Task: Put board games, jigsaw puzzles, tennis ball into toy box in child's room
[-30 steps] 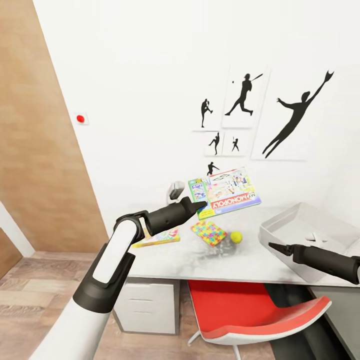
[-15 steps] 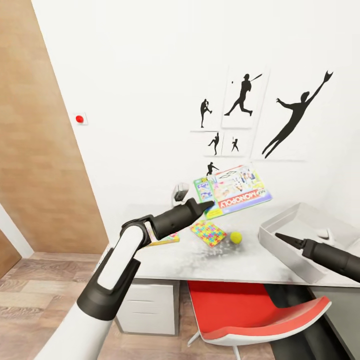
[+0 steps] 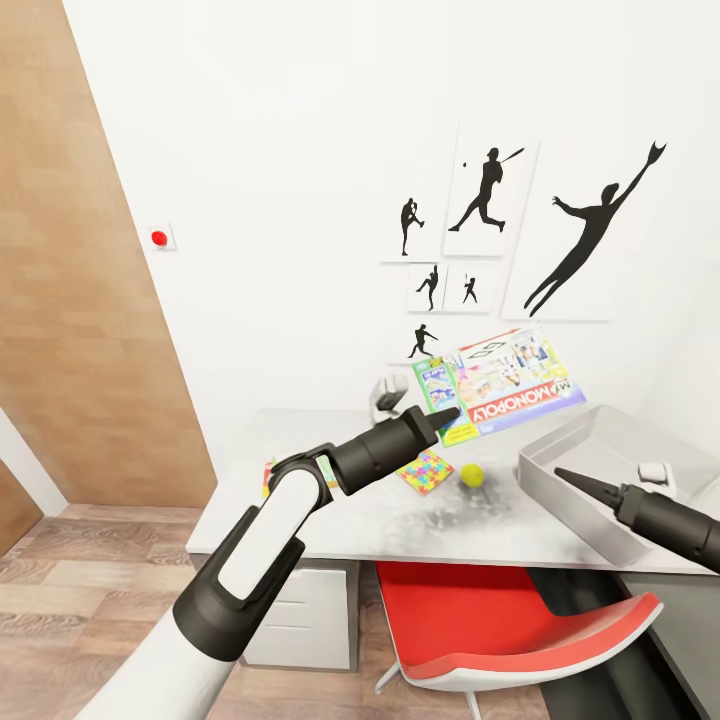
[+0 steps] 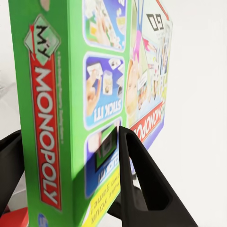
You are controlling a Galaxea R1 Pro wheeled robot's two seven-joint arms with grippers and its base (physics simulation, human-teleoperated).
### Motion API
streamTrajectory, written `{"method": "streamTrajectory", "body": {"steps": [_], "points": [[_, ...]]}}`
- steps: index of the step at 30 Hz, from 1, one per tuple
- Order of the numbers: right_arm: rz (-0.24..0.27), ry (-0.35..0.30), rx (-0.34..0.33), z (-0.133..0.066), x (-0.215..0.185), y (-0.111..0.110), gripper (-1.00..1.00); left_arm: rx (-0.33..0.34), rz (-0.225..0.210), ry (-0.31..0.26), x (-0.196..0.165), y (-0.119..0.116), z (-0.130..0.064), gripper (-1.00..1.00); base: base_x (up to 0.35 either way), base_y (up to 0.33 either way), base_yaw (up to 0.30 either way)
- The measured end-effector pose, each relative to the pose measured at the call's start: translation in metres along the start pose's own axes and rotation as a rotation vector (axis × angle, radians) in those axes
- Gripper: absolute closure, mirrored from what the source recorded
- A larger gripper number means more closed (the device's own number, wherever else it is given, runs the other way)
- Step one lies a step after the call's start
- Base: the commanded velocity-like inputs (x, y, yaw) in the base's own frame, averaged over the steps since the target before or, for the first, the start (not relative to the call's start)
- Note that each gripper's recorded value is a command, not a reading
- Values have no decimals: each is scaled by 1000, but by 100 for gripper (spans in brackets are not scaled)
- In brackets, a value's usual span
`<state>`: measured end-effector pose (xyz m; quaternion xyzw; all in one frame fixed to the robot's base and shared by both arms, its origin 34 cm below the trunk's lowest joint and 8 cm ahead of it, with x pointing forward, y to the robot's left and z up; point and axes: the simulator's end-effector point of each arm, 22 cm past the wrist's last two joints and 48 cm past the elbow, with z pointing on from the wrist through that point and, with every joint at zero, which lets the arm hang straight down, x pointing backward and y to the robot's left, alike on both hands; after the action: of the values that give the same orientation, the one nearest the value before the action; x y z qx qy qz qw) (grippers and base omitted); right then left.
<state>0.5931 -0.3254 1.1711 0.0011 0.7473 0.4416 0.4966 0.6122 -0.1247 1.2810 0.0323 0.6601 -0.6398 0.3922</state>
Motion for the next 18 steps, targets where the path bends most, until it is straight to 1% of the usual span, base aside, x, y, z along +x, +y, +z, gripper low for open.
{"method": "streamTrajectory", "body": {"steps": [4, 7, 13, 18], "points": [[0, 0, -11, -1, 0, 2, -100, 0, -4, 5, 0, 0, 0, 100, 0, 0, 0], [-2, 1, -11, -1, 0, 2, -100, 5, 2, 11, -2, -3, 0, 100, 0, 0, -52], [-10, -1, -7, -3, -3, 3, -100, 11, 14, 29, -2, -7, 0, 100, 0, 0, -178], [-34, 7, 8, -9, -9, 1, -100, 20, 21, 32, -3, -11, -1, 100, 0, 0, -232]]}}
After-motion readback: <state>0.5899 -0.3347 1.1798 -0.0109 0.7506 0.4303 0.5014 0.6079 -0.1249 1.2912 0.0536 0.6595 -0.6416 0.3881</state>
